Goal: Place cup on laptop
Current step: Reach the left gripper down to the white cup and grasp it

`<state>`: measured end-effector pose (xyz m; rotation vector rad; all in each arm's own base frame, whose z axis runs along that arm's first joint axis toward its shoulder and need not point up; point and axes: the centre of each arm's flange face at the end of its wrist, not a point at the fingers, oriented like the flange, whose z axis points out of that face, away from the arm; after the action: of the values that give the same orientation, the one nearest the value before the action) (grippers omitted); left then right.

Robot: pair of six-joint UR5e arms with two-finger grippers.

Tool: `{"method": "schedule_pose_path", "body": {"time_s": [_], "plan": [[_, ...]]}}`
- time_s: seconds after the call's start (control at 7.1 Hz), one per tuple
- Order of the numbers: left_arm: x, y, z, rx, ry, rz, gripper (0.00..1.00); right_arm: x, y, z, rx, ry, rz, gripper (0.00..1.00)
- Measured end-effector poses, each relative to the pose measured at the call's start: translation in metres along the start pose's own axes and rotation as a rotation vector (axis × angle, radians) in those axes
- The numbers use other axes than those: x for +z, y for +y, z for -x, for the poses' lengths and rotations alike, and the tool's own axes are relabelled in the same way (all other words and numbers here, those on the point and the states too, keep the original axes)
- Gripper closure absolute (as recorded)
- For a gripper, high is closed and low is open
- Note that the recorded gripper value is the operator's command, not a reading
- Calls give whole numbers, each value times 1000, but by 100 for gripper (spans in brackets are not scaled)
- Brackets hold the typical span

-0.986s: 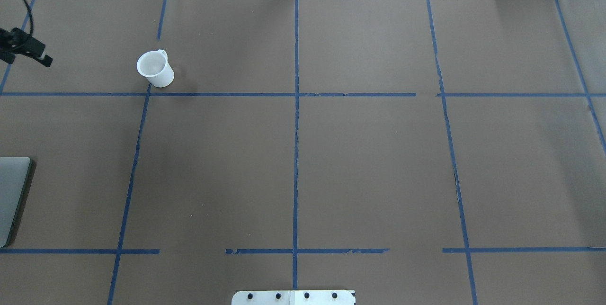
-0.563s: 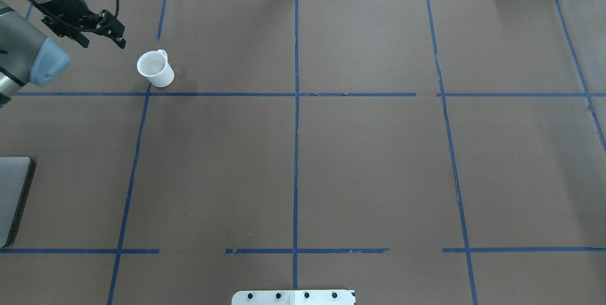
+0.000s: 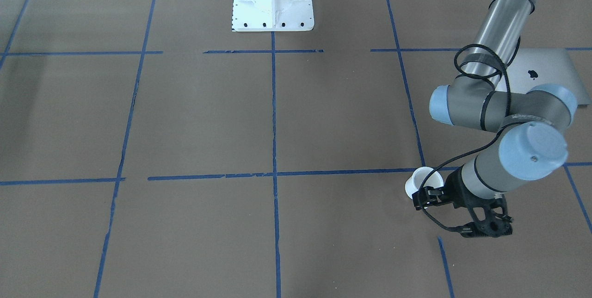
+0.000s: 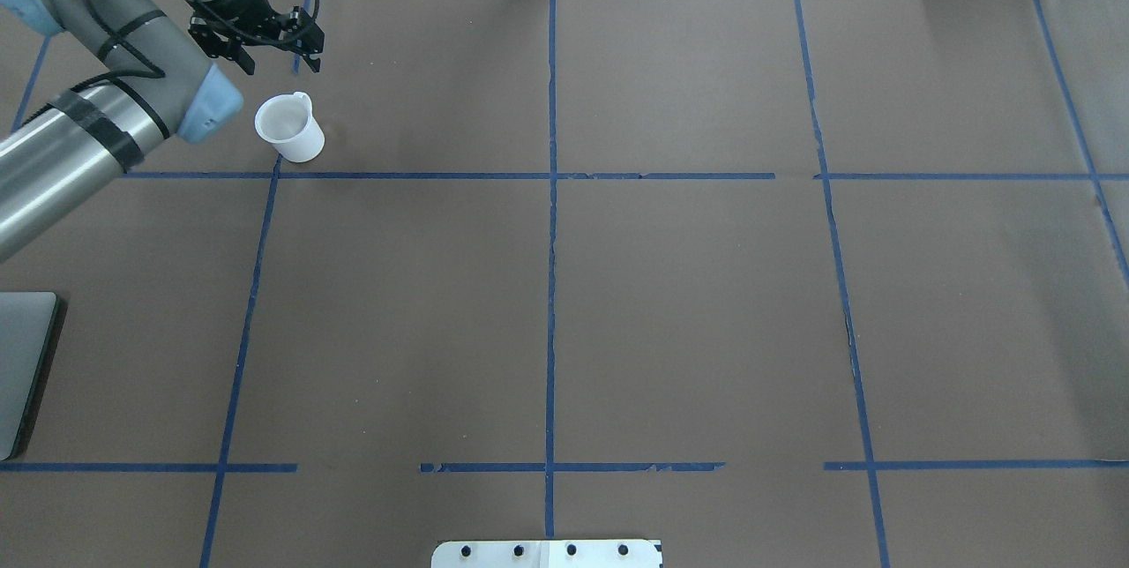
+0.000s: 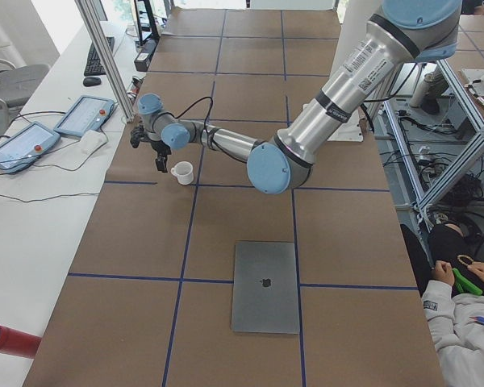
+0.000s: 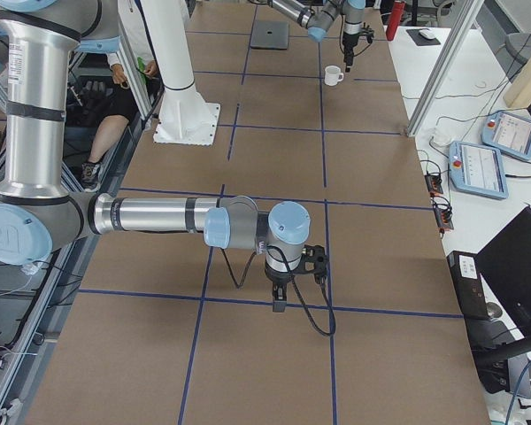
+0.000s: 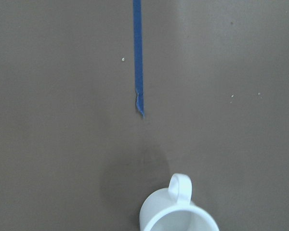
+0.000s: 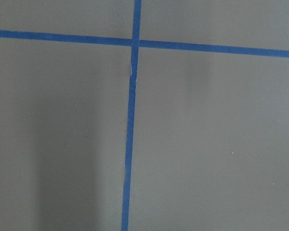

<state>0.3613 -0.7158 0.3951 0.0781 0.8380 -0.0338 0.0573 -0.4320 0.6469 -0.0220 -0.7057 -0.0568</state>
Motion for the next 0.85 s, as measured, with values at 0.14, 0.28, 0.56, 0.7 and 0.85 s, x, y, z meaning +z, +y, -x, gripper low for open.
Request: {"method": "schedule_pose_path", "body": {"time_s": [0.14, 0.28, 0.56, 0.7, 0.85], "plan": [[17, 5, -7, 5, -16, -7, 13, 0, 0, 0, 0, 0, 0, 0], [31, 13, -11, 11, -26, 2, 63, 0, 0, 0, 0, 0, 0, 0], [45, 22, -13, 25, -33, 18, 100, 0, 0, 0, -1, 0, -1, 0], [46, 22, -14, 31, -34, 19, 100, 0, 0, 0, -1, 0, -1, 0], [46, 22, -13, 32, -35, 19, 100, 0, 0, 0, -1, 0, -1, 0]]}}
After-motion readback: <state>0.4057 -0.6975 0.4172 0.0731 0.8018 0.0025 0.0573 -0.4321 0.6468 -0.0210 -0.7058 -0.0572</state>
